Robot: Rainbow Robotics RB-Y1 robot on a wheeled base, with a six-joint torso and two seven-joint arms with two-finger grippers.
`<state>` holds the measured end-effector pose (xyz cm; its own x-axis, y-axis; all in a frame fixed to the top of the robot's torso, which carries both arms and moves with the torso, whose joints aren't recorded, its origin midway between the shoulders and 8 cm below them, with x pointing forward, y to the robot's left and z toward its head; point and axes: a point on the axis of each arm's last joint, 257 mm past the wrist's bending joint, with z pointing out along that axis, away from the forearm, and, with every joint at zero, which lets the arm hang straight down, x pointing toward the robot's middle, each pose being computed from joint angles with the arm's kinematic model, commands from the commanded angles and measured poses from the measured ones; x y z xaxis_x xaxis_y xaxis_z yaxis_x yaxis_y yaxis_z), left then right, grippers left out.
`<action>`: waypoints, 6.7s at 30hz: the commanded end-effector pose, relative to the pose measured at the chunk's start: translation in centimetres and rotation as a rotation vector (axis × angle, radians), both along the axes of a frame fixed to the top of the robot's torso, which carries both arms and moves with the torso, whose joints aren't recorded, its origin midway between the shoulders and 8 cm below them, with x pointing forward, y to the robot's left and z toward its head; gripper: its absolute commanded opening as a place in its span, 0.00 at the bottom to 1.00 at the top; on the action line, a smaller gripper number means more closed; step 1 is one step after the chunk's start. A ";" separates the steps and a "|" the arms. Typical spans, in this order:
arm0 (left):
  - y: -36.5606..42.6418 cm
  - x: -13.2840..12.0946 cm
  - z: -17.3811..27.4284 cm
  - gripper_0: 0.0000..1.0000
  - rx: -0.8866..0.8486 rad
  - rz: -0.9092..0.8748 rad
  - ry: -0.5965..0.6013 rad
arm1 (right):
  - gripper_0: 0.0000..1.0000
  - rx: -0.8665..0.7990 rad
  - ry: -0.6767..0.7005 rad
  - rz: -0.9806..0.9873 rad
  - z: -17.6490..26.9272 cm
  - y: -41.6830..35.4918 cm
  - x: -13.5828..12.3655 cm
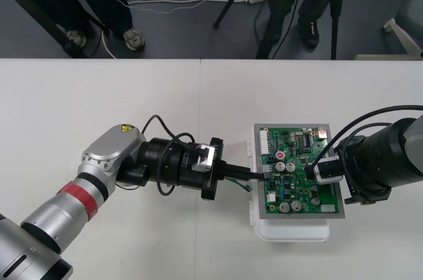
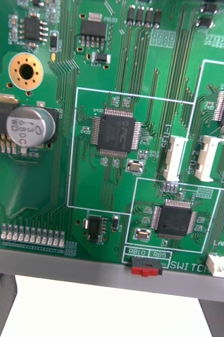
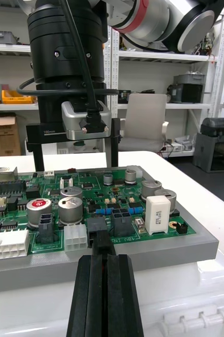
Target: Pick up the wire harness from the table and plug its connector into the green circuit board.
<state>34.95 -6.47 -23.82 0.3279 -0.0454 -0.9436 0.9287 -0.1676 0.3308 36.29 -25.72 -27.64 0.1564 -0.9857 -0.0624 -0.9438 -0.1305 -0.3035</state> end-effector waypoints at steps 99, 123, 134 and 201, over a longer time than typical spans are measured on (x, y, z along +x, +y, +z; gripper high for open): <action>3.9 2.3 1.3 1.00 -0.036 0.075 -0.025 | 1.00 0.018 -0.027 -0.046 1.0 0.4 1.1; 20.4 -1.6 -1.1 1.00 0.270 0.208 -0.056 | 1.00 0.141 0.051 -0.227 5.1 -9.0 -0.1; 26.0 -4.9 3.4 1.00 0.444 0.235 -0.015 | 1.00 0.446 0.083 -0.204 10.6 -5.3 -0.4; 30.7 -5.2 12.8 1.00 0.646 0.280 0.018 | 1.00 0.906 -0.036 0.167 18.5 0.8 -5.5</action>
<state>29.71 23.96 -12.70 0.1868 0.5880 -0.7870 0.9790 -0.0453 0.1985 30.93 -24.77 -10.16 0.2678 -0.5353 -0.8011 -0.9379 0.0453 -0.3438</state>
